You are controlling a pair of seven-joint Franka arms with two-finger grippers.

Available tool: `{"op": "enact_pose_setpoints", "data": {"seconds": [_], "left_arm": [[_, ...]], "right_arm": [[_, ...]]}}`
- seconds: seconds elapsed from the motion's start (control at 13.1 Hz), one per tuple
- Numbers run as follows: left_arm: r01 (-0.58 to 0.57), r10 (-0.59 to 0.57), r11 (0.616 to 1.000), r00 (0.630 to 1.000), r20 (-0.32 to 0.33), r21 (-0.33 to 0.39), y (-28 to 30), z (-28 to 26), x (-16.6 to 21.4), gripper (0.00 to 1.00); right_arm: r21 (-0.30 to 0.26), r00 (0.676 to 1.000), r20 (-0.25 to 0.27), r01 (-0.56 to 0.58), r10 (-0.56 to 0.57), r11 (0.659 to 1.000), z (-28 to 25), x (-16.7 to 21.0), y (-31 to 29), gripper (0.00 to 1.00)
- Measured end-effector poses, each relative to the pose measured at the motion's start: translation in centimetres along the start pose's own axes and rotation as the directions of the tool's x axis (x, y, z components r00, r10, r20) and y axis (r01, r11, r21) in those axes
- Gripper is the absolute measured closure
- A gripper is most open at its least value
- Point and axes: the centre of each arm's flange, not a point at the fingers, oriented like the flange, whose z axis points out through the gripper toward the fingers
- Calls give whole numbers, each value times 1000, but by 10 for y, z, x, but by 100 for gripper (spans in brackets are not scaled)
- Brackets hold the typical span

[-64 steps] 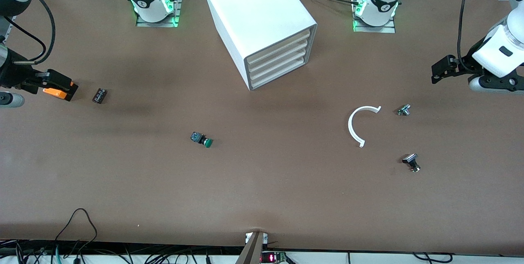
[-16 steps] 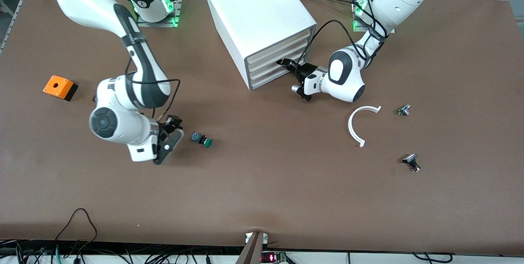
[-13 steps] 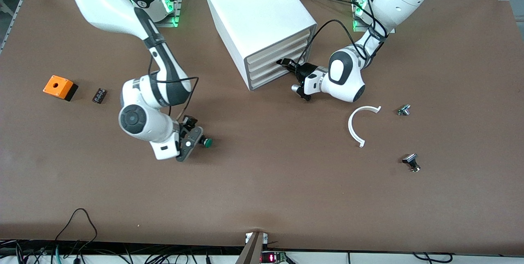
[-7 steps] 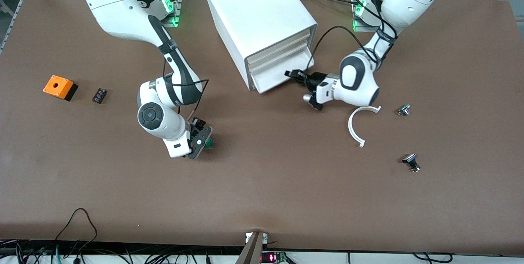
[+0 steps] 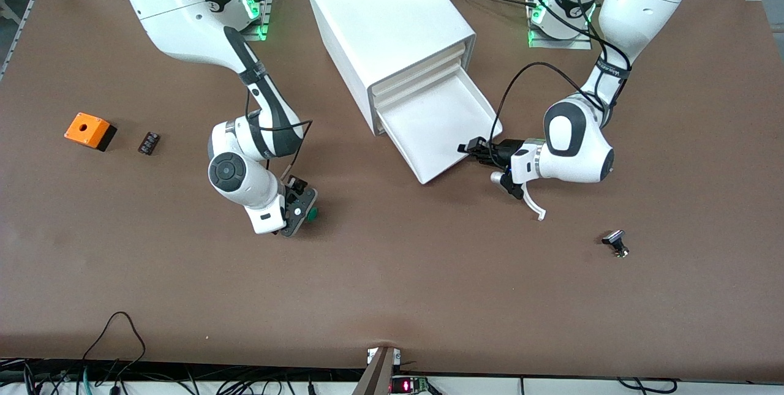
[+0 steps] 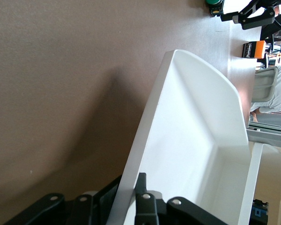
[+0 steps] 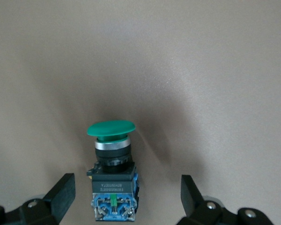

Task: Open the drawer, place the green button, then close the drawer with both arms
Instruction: 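Pull the white cabinet drawer open with the left gripper, then release the drawer with the left gripper while the right gripper lifts the button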

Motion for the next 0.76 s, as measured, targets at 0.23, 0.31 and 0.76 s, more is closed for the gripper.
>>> {"op": "enact_pose_setpoints", "data": {"seconds": [0.23, 0.31, 0.76], "left_arm": [[-1, 6, 997, 998, -57, 82, -14, -20, 8, 54], [0, 6, 996, 998, -68, 89, -17, -27, 10, 45], [-56, 86, 986, 978, -190, 159, 7, -70, 42, 0]], "right_arm": [[2, 1000, 3, 2, -2, 1000, 4, 0, -1, 0], [2, 1000, 3, 2, -2, 1000, 5, 0, -1, 0], [0, 999, -1, 37, -37, 999, 10, 5, -8, 36]]}}
